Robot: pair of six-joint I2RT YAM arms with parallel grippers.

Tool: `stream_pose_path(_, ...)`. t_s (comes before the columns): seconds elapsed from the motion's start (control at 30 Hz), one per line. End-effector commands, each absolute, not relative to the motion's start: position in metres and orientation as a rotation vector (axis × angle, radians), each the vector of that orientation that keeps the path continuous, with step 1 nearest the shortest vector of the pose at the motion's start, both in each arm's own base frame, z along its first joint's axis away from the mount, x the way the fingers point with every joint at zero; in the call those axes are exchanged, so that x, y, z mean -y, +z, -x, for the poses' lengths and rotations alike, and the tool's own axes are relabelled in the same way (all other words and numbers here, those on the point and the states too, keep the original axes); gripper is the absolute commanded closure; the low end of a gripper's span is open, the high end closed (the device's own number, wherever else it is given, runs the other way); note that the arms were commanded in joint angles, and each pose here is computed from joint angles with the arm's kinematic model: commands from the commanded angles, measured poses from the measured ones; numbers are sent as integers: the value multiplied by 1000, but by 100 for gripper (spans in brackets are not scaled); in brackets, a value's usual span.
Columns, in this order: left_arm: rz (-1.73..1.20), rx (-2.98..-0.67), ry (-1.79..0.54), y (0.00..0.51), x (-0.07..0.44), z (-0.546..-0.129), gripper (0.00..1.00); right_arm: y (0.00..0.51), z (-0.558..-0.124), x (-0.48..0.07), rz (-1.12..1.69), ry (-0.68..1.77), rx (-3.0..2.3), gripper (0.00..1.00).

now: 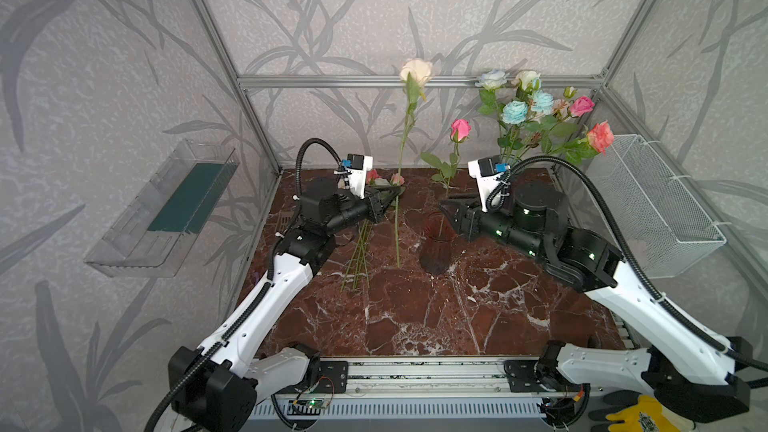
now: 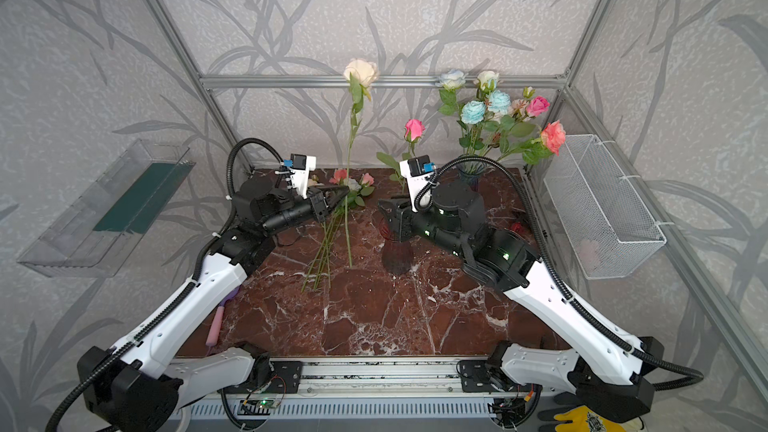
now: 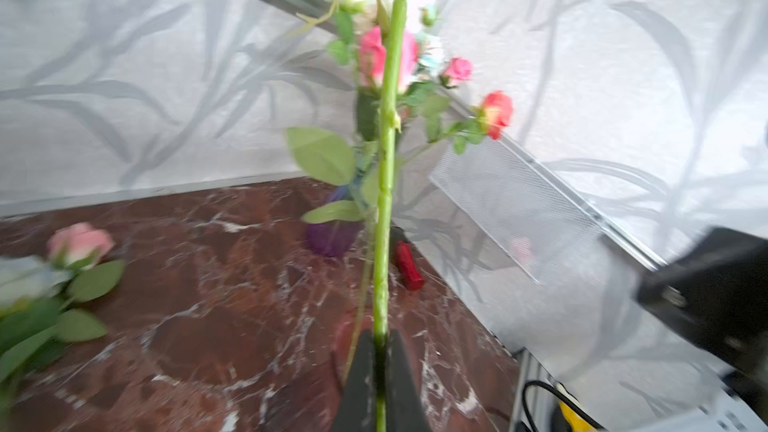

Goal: Arrange the flowers into the vase

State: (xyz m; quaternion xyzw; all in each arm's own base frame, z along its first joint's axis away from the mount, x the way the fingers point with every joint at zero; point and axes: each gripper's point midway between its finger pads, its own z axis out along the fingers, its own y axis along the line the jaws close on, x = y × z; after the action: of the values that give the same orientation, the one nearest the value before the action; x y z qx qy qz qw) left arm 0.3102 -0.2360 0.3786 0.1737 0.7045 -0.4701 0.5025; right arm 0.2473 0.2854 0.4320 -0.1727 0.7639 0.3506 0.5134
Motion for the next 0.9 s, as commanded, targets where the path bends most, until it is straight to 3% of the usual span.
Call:
stream_pose_path(0.0, -589, -1570, -1257, 409, 258, -275, 100, 451, -257, -303, 433, 855, -1772, 57)
stream_pose_path(0.37, -611, -1542, -1299, 415, 265, -264, 100, 444, -294, -313, 301, 774, -1774, 57)
stream_pose_path(0.57, -616, -1535, -1297, 415, 264, -263, 100, 449, -300, -313, 278, 811, -1745, 78)
stream_pose_path(0.73, -619, -1541, -1280, 414, 263, -263, 100, 443, -308, -321, 258, 938, -1775, 78)
stream_pose_path(0.87, -618, -1548, -1275, 412, 263, -265, 100, 442, -308, -326, 271, 973, -1775, 83)
